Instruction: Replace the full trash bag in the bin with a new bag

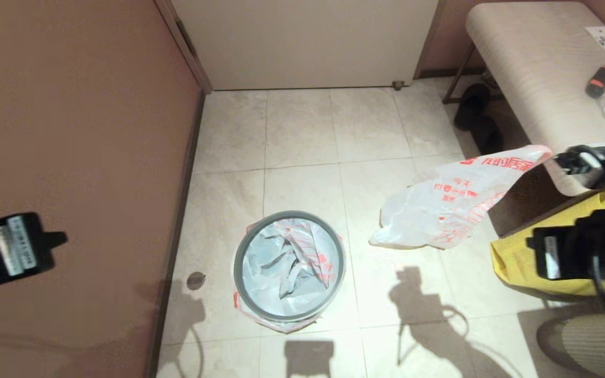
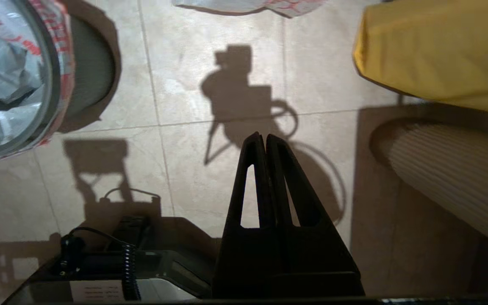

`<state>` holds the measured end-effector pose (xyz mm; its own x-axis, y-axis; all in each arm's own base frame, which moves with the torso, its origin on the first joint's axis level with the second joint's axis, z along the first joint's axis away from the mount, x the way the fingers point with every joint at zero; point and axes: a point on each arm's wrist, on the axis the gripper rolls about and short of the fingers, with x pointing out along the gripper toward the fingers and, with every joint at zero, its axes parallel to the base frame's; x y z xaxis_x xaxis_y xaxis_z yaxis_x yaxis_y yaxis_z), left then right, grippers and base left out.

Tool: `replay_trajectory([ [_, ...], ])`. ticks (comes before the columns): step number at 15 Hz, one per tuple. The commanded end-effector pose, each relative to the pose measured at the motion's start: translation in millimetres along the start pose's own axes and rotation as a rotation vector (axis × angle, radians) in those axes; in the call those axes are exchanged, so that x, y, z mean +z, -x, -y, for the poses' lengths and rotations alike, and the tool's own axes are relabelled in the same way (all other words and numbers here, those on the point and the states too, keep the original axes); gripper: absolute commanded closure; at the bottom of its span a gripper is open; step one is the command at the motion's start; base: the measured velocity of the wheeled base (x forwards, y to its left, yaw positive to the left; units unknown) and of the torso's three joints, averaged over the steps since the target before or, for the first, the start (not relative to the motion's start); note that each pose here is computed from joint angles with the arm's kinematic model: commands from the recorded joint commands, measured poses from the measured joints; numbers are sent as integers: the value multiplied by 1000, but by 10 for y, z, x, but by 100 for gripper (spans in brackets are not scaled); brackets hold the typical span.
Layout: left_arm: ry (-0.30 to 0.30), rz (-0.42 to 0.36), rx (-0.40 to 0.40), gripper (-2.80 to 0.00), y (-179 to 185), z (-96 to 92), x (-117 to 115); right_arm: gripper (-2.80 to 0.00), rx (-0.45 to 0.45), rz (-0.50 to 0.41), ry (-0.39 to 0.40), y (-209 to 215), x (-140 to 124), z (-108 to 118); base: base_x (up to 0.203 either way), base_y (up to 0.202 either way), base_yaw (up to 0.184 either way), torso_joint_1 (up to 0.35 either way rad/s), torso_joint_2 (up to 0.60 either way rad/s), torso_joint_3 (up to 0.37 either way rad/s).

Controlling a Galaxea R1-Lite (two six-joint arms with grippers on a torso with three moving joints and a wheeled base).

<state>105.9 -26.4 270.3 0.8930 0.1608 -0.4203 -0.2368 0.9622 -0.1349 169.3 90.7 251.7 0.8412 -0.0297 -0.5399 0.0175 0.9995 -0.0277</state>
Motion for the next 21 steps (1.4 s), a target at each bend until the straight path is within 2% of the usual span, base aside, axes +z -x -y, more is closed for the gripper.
replay_trajectory([
  [1, 95, 138, 27, 0, 420, -330, -124, 0, -22, 99, -88, 436, -67, 354, 0, 0, 0, 0, 0, 0],
  [3, 150, 212, 68, 0, 647, -518, -324, 0, -86, 121, -171, 671, -182, 600, 0, 0, 0, 0, 0, 0],
  [5, 187, 281, 40, 0, 869, -638, -574, 0, -130, 146, -254, 906, -314, 785, 0, 0, 0, 0, 0, 0],
  [8, 163, 344, -19, 0, 1038, -723, -1029, 0, -141, 262, -325, 1320, -517, 966, 0, 0, 0, 0, 0, 0],
  [10, 128, 339, -15, 0, 1008, -741, -1225, 0, -155, 328, -324, 1560, -694, 1040, 0, 0, 0, 0, 0, 0],
  [12, 135, 358, -24, 0, 1036, -758, -1258, 0, -150, 390, -329, 1809, -946, 1100, 0, 0, 0, 0, 0, 0],
  [14, 99, 380, -29, 0, 1091, -759, -1227, 0, -163, 416, -317, 2001, -1238, 1130, 0, 0, 0, 0, 0, 0],
  [16, 91, 328, 11, 0, 1068, -775, -1287, 0, -164, 398, -301, 2065, -1442, 1126, 0, 0, 0, 0, 0, 0],
  [18, 104, 345, 80, 0, 1097, -793, -1273, 0, -137, 411, -300, 2109, -1547, 1104, 0, 0, 0, 0, 0, 0],
  [21, 82, 350, 81, 0, 1104, -803, -1304, 0, -123, 392, -267, 2105, -1627, 1093, 0, 0, 0, 0, 0, 0],
])
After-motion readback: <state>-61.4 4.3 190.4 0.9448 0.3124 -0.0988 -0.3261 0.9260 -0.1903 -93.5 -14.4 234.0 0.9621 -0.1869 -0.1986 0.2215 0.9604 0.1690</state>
